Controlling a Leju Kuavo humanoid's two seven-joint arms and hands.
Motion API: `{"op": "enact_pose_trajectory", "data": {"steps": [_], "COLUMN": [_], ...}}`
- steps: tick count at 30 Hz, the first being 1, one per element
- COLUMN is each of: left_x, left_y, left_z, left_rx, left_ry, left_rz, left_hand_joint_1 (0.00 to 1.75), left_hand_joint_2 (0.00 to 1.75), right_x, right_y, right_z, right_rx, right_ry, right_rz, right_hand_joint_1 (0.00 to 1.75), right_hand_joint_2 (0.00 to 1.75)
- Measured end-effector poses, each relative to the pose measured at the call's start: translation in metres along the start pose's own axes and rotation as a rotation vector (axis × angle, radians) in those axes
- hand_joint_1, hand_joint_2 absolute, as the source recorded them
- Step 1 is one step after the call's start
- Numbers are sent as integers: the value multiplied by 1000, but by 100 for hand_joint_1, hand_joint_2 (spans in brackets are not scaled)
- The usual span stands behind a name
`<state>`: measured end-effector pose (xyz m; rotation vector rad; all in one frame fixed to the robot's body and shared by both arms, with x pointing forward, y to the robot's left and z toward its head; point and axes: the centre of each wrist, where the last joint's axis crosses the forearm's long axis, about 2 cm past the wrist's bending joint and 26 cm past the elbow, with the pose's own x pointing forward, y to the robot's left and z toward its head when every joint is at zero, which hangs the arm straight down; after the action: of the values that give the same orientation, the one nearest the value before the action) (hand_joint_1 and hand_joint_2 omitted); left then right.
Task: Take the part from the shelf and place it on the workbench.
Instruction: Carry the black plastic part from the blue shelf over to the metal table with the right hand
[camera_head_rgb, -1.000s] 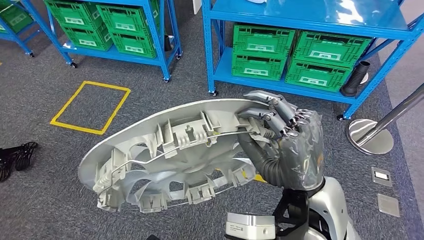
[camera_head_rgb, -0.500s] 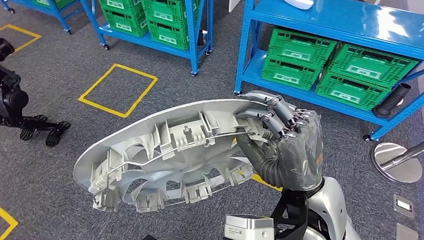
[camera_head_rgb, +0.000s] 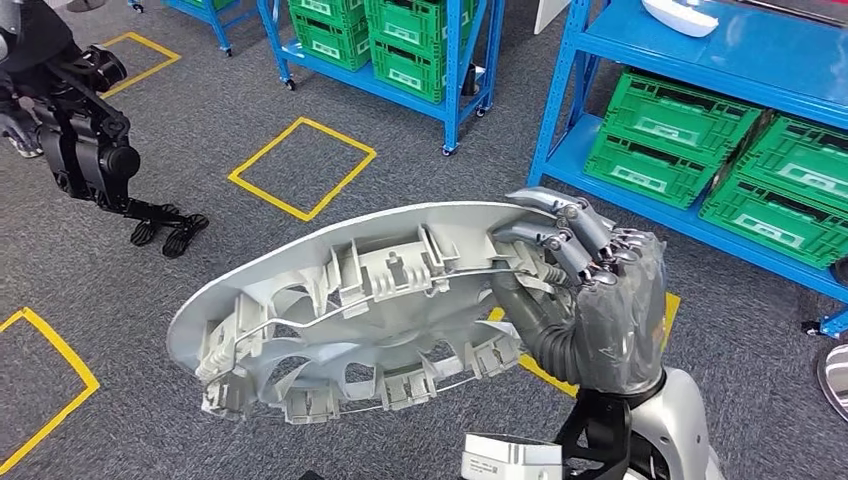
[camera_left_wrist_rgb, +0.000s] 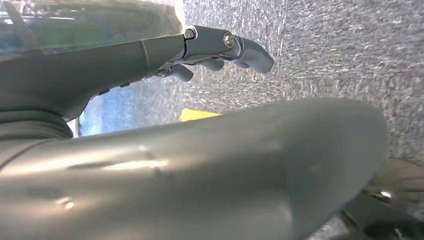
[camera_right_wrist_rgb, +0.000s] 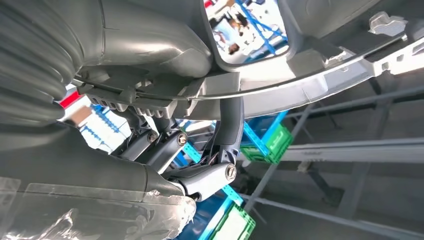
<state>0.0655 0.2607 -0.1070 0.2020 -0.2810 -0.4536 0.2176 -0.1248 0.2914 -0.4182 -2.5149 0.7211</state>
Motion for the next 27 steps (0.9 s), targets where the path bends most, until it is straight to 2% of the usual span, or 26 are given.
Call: {"op": "enact_pose_trajectory", "data": {"steps": [27], "left_x": [0], "left_y": [0], "left_z": [0], "left_rx": [-1], "left_ry": [-1], "left_rz": [0], "left_hand_joint_1": [0], "left_hand_joint_2": [175], "right_x": [0], "right_y": [0], "right_z": [0], "right_rx": [0], "right_ry": [0], "right_rz": [1], "right_hand_joint_1": [175], "right_hand_joint_2": [175]}}
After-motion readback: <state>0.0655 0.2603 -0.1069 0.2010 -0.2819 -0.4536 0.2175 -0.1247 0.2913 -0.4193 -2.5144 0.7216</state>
